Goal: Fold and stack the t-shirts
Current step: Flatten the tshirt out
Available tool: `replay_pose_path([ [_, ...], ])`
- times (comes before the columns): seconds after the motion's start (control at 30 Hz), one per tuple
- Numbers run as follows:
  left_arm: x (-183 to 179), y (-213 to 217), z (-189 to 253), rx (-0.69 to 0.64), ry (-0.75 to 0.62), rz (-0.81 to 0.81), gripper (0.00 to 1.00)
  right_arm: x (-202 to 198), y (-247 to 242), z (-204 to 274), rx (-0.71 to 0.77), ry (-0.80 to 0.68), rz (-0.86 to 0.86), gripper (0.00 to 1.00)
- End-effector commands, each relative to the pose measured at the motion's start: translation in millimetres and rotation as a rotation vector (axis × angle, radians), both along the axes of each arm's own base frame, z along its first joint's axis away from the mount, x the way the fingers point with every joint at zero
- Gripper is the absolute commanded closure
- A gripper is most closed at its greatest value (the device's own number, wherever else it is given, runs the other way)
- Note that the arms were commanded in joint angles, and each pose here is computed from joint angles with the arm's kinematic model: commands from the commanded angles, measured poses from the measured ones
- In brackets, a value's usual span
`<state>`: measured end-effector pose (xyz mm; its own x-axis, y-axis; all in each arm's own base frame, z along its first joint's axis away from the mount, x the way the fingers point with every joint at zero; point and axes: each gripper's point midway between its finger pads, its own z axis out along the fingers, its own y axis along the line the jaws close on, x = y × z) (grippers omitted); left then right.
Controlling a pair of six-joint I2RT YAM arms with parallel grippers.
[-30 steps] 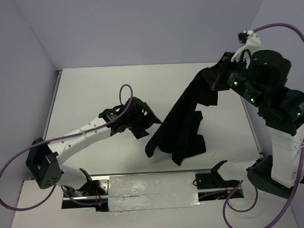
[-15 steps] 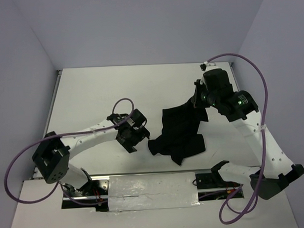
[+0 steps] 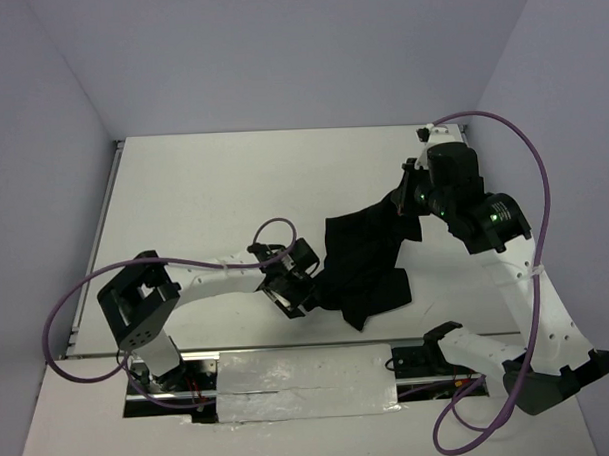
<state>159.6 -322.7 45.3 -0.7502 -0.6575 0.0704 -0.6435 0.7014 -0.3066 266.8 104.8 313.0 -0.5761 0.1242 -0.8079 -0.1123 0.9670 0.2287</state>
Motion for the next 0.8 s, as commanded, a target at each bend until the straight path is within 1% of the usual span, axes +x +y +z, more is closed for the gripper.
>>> replay_pose_path([
  [0.0,6.1,-9.8,-10.0,-0.030,0.005,0.036,0.36,2.7,8.1,20.5,0.046,-0.077,0.044,1.00],
  [0.03,7.0,-11.1,-12.1,-0.032,0.003,0.034,0.36,3.2,8.6,20.9,0.047,-0.076,0.045,1.00],
  [0.1,8.3,-13.1,-17.9,-0.027,0.003,0.026,0.40,1.8,11.2,24.5,0.058,-0.082,0.058,1.00],
  [0.13,12.4,-14.1,-18.0,-0.024,-0.014,0.024,0.41,1.3,12.2,25.8,0.062,-0.084,0.063,1.00],
  [0.17,17.1,-11.1,-22.9,0.005,-0.033,0.028,0.41,0.6,13.2,26.2,0.069,-0.081,0.068,1.00],
  [0.2,20.5,-14.4,-20.7,0.008,-0.045,0.022,0.46,0.3,13.9,27.4,0.071,-0.084,0.071,1.00],
  [0.27,22.1,-10.0,-26.0,0.049,-0.041,0.015,0.49,0.1,15.1,27.1,0.074,-0.081,0.075,1.00],
  [0.3,22.8,-7.6,-28.4,0.065,-0.043,0.016,0.57,-0.2,16.3,27.4,0.077,-0.081,0.081,1.00],
  [0.37,19.5,-1.7,-33.2,0.090,-0.031,0.016,0.62,0.7,16.5,26.9,0.077,-0.080,0.081,1.00],
  [0.4,18.4,-0.1,-33.8,0.095,-0.030,0.018,0.70,0.5,17.3,26.2,0.076,-0.077,0.084,1.00],
  [0.43,17.4,2.4,-33.2,0.101,-0.028,0.022,0.75,0.7,17.4,26.4,0.076,-0.079,0.085,1.00],
  [0.47,18.3,3.5,-27.4,0.101,-0.038,0.023,0.82,0.8,17.4,25.7,0.075,-0.076,0.085,1.00],
  [0.53,23.6,9.6,-17.9,0.131,-0.074,0.022,0.88,1.4,17.4,23.1,0.072,-0.070,0.083,1.00],
  [0.6,31.6,20.3,6.0,0.181,-0.130,0.025,0.97,3.7,15.3,21.7,0.064,-0.067,0.067,1.00],
  [0.63,35.1,24.0,22.2,0.180,-0.163,0.034,1.00,4.5,13.3,22.5,0.060,-0.069,0.056,1.00],
  [0.67,35.0,33.7,34.3,0.216,-0.174,0.038,1.00,4.3,11.1,23.4,0.056,-0.069,0.044,1.00],
  [0.73,44.3,51.5,55.3,0.260,-0.252,0.071,1.00,5.8,3.9,34.8,0.050,-0.095,0.007,1.00],
  [0.77,49.4,57.5,81.5,0.235,-0.309,0.094,1.00,3.4,0.6,38.6,0.049,-0.096,-0.007,1.00],
])
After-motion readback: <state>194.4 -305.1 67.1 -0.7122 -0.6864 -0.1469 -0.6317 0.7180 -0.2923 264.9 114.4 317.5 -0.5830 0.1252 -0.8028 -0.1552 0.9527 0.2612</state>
